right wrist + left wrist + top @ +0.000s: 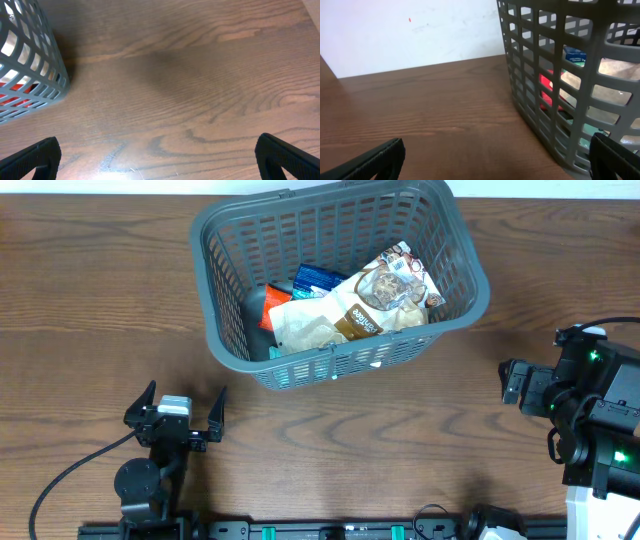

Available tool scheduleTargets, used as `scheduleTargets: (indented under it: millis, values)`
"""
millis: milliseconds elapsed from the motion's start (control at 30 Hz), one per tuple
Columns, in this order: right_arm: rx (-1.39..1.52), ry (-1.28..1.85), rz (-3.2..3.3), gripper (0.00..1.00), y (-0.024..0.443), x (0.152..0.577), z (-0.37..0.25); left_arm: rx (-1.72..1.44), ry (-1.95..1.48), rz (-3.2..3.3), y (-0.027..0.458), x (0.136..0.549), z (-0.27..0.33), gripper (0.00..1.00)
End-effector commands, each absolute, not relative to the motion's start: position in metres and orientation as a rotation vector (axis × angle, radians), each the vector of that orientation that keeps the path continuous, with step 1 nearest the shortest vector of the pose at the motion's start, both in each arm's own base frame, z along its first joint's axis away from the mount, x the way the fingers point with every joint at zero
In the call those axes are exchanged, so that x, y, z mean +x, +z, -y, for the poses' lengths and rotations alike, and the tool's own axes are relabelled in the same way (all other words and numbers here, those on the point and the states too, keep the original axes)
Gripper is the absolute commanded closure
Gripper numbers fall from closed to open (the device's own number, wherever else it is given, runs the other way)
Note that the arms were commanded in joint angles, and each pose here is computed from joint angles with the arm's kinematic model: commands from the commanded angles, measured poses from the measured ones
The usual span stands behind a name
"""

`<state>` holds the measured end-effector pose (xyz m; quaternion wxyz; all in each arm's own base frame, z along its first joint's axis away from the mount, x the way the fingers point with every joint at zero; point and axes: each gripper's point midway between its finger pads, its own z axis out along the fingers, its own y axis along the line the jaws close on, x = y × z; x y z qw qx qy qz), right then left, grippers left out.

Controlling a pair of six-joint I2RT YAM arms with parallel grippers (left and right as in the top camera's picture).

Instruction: Pack container

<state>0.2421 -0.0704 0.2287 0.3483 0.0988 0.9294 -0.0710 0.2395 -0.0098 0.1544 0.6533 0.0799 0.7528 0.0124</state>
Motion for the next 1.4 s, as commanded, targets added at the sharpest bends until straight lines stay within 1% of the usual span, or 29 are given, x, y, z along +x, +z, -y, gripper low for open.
scheduleTargets:
  millis: [0, 1000, 1267, 1367]
  values:
    - [0.247, -0.172, -2.409, 0.01, 0.229, 0.242, 0.067, 0.203, 0.028, -1.732, 0.140, 0.240, 0.012, 0.01]
    - [0.247, -0.171, -2.410, 0.01, 0.228, 0.242, 0.067, 0.203, 0.028, -1.733, 0.140, 0.240, 0.012, 0.01]
    - [0.150, -0.165, -2.190, 0.01, 0.263, 0.222, 0.045, 0.203, 0.028, -1.733, 0.140, 0.240, 0.012, 0.01]
    - [0.086, -0.117, -2.061, 0.01, 0.275, 0.215, 0.030, 0.203, 0.028, -1.733, 0.140, 0.240, 0.012, 0.01]
